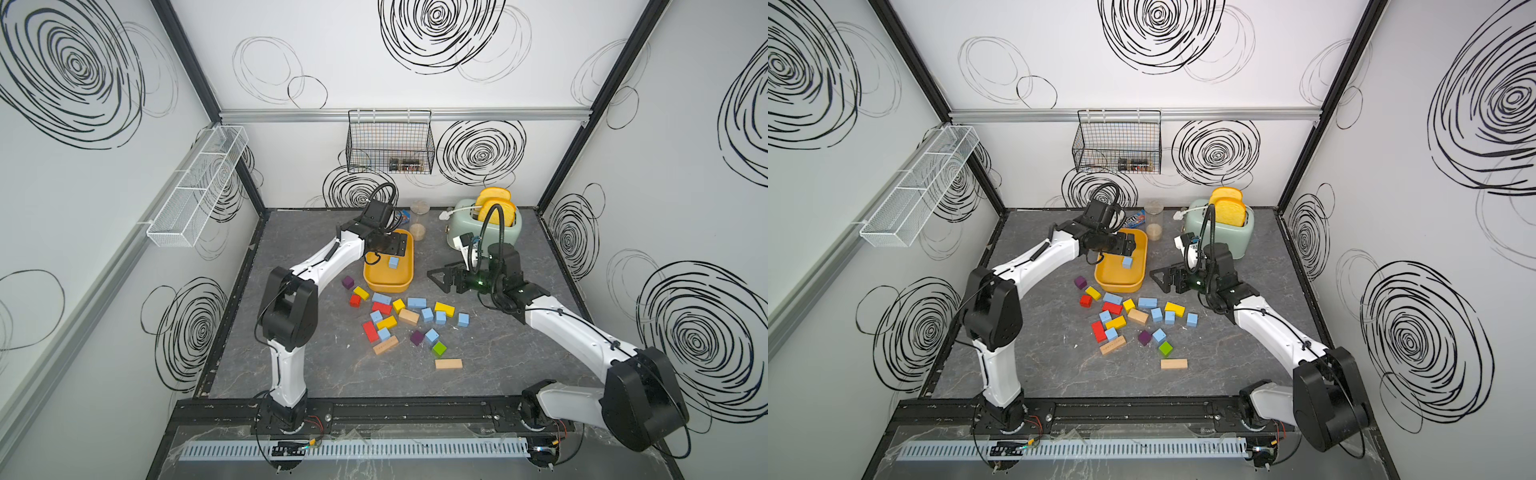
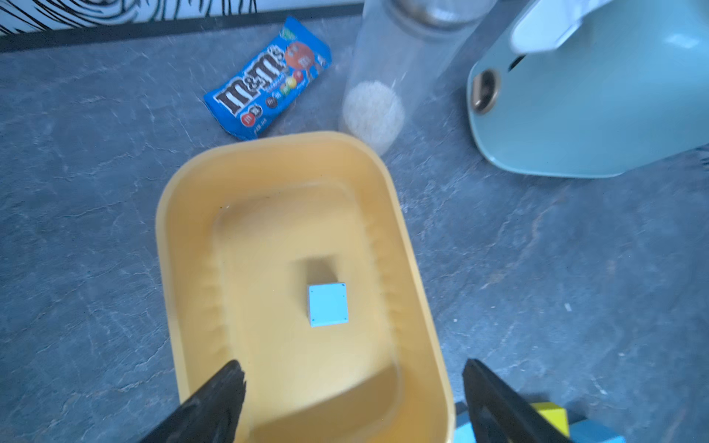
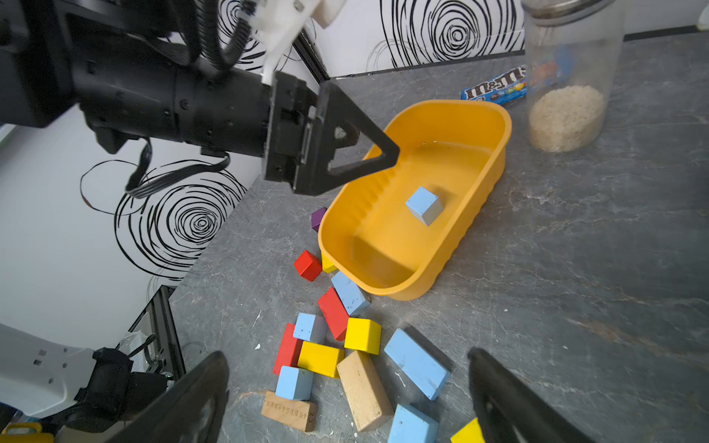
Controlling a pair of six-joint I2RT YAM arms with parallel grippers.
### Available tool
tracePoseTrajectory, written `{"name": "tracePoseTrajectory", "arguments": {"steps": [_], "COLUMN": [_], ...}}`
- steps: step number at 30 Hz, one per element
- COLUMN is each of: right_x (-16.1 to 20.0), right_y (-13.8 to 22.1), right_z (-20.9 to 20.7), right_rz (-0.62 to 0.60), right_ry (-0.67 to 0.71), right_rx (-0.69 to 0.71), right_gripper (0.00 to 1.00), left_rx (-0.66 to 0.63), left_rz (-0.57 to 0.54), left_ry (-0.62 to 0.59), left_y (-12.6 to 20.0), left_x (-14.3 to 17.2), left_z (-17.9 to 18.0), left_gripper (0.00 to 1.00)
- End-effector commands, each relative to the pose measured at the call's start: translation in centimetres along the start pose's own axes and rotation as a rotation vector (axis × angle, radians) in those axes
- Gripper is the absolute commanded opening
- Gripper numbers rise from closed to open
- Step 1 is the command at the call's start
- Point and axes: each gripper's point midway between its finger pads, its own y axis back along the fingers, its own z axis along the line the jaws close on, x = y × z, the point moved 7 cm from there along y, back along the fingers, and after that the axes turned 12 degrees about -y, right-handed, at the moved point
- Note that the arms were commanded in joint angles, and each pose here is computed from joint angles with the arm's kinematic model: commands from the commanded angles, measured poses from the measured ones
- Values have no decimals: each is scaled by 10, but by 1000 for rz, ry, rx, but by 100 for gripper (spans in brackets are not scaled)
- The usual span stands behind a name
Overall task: Pick out the blue building blocks
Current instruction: Place the building block in the storage box, then pick up the building block from the center of the board.
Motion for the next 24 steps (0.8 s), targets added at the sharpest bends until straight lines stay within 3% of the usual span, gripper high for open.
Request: {"name": "tracePoseTrajectory", "arguments": {"steps": [1, 10, 24], "right_x": [-1, 17, 75], "right_y": [9, 19, 29], "right_z": [10, 26, 20], "right_rz": [-6, -3, 101], "right_ry": [42, 78, 55], "right_rx": [14, 26, 34], "right_gripper": [98, 98, 98], "left_rx": [-23, -43, -36], "left_rz": [-29, 37, 131], "left_ry": [1, -7, 79], "left_y": [23, 66, 69], "left_x": [3, 51, 145], "left_z": [-3, -11, -26], "left_gripper": [98, 99, 93]}}
